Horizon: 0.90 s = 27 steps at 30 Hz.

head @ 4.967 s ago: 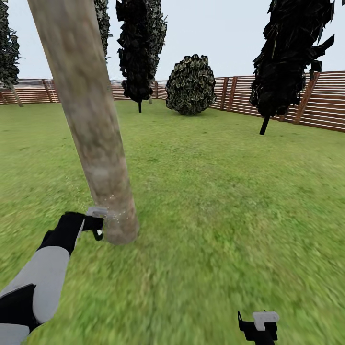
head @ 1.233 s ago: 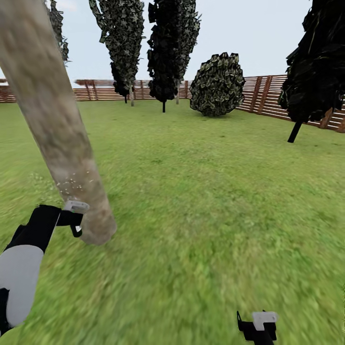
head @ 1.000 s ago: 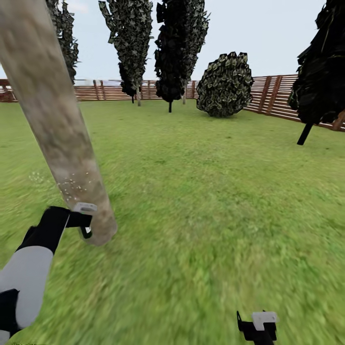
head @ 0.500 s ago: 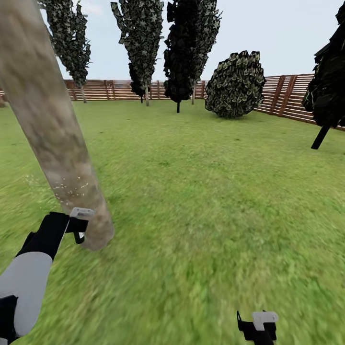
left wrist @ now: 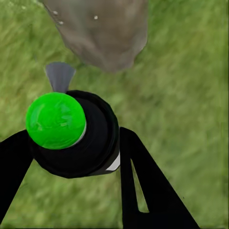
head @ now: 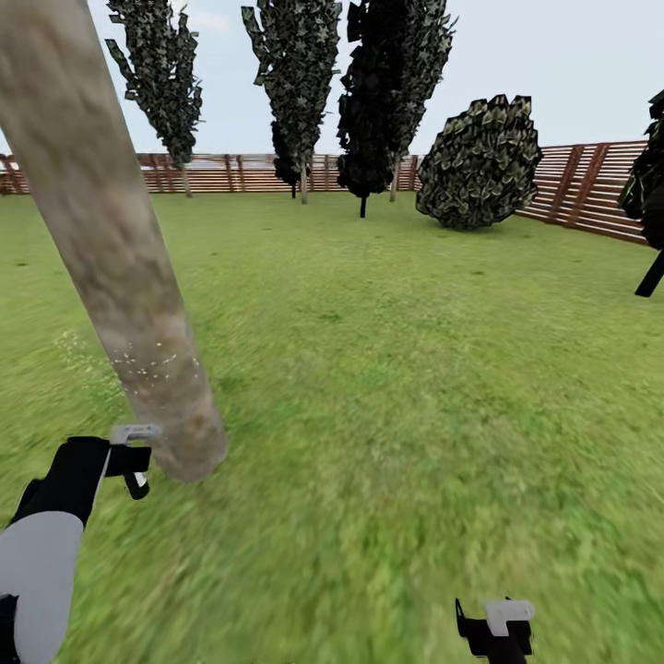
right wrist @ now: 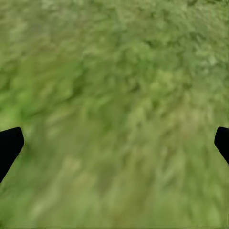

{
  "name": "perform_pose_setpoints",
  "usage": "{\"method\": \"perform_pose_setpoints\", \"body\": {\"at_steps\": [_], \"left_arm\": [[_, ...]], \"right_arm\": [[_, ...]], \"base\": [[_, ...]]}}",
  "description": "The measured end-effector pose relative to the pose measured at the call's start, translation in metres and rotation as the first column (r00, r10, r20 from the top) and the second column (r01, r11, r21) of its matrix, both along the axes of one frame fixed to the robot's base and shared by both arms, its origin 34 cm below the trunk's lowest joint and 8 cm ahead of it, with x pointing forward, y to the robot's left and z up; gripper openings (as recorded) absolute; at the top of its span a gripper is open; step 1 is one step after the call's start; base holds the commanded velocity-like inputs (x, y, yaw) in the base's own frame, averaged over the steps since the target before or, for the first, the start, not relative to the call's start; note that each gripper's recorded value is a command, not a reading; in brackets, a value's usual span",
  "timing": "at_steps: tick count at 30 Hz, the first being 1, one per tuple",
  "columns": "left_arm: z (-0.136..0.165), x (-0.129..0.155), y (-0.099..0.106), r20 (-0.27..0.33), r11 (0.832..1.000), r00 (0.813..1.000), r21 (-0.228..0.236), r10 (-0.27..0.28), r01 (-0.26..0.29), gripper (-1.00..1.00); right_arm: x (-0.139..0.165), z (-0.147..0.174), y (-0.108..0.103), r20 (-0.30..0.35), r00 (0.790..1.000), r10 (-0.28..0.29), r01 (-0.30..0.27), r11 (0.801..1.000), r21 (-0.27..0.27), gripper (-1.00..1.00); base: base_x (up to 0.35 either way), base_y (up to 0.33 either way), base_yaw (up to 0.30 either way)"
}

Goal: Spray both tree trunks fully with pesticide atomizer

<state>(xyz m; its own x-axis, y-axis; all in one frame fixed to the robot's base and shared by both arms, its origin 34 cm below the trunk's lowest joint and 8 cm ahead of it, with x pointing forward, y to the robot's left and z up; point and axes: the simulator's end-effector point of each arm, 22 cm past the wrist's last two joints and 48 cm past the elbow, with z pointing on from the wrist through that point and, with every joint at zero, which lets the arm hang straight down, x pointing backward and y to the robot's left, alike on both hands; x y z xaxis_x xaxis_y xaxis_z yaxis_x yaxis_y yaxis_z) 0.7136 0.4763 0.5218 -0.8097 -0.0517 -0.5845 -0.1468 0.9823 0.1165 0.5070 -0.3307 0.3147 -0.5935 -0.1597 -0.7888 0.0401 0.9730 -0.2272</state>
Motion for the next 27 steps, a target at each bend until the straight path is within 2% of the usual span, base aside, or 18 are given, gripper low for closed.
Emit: {"method": "perform_pose_setpoints", "body": {"at_steps": [2,3,6,8,10,11,13,16,17,20,22,25,27], "left_arm": [[-0.004,0.006,-0.025,0.004,1.0,1.0,-0.022,-0.022,0.022,-1.0],[-0.004,0.006,-0.026,0.004,1.0,1.0,-0.01,-0.022,0.022,-1.0],[0.0,0.004,-0.009,0.002,0.999,1.0,0.043,0.008,-0.008,-1.0],[0.007,-0.002,0.021,0.003,0.994,0.999,0.098,0.047,-0.047,-1.0],[0.011,-0.008,0.044,-0.001,0.989,0.998,0.129,0.069,-0.068,-1.0],[0.011,-0.007,0.045,0.006,0.99,0.998,0.126,0.067,-0.068,-1.0],[0.0,-0.002,0.018,0.007,0.995,0.999,0.088,0.041,-0.041,-1.0],[-0.01,0.006,-0.02,-0.003,0.998,1.0,0.065,-0.01,0.01,-1.0],[-0.011,0.008,-0.027,-0.006,0.997,1.0,0.069,-0.025,0.025,-1.0],[-0.011,0.008,-0.028,-0.012,0.996,0.999,0.083,-0.037,0.038,-1.0],[-0.022,-0.005,-0.019,-0.036,0.995,0.999,0.096,-0.031,0.034,-1.0],[-0.034,-0.028,0.01,-0.062,0.991,0.998,0.136,-0.012,0.02,-1.0],[-0.032,-0.039,0.039,-0.066,0.986,0.998,0.168,0.01,0.001,-1.0]], "right_arm": [[0.0,0.0,0.0,0.0,1.0,0.0,0.0,1.0,0.0,1.0],[0.0,0.0,0.0,0.0,1.0,0.0,0.0,1.0,0.0,1.0],[0.0,0.0,0.0,0.0,1.0,0.0,0.0,1.0,0.0,1.0],[0.0,0.0,0.0,0.0,1.0,0.0,0.0,1.0,0.0,1.0],[0.0,0.0,0.0,0.0,1.0,0.001,-0.001,1.0,0.0,1.0],[0.0,0.0,0.0,-0.001,1.0,0.0,0.0,1.0,0.0,1.0],[0.0,0.0,-0.001,0.0,1.0,-0.001,0.001,1.0,-0.001,1.0],[0.0,0.0,-0.002,0.0,1.0,-0.001,0.001,1.0,-0.003,1.0],[0.0,0.0,-0.003,0.0,1.0,-0.001,0.001,1.0,-0.003,1.0],[0.0,0.0,-0.003,0.0,1.0,-0.001,0.001,1.0,-0.004,1.0],[0.0,0.0,-0.002,-0.001,1.0,0.0,0.0,1.0,-0.003,1.0],[0.0,0.0,-0.002,-0.001,1.0,0.0,0.0,1.0,-0.003,1.0],[0.0,0.0,-0.002,-0.001,1.0,0.0,0.0,1.0,-0.003,1.0]], "base": [[0.0,0.0,0.278],[0.0,0.0,0.278],[0.0,0.0,0.278],[0.0,0.0,0.278],[0.0,0.0,0.14],[0.018,0.0,0.017],[0.138,0.0,0.007],[0.296,0.0,0.001],[0.283,0.0,0.0],[0.128,0.0,0.0],[0.02,0.0,0.0],[0.005,0.0,0.0],[0.0,0.0,0.0]]}}
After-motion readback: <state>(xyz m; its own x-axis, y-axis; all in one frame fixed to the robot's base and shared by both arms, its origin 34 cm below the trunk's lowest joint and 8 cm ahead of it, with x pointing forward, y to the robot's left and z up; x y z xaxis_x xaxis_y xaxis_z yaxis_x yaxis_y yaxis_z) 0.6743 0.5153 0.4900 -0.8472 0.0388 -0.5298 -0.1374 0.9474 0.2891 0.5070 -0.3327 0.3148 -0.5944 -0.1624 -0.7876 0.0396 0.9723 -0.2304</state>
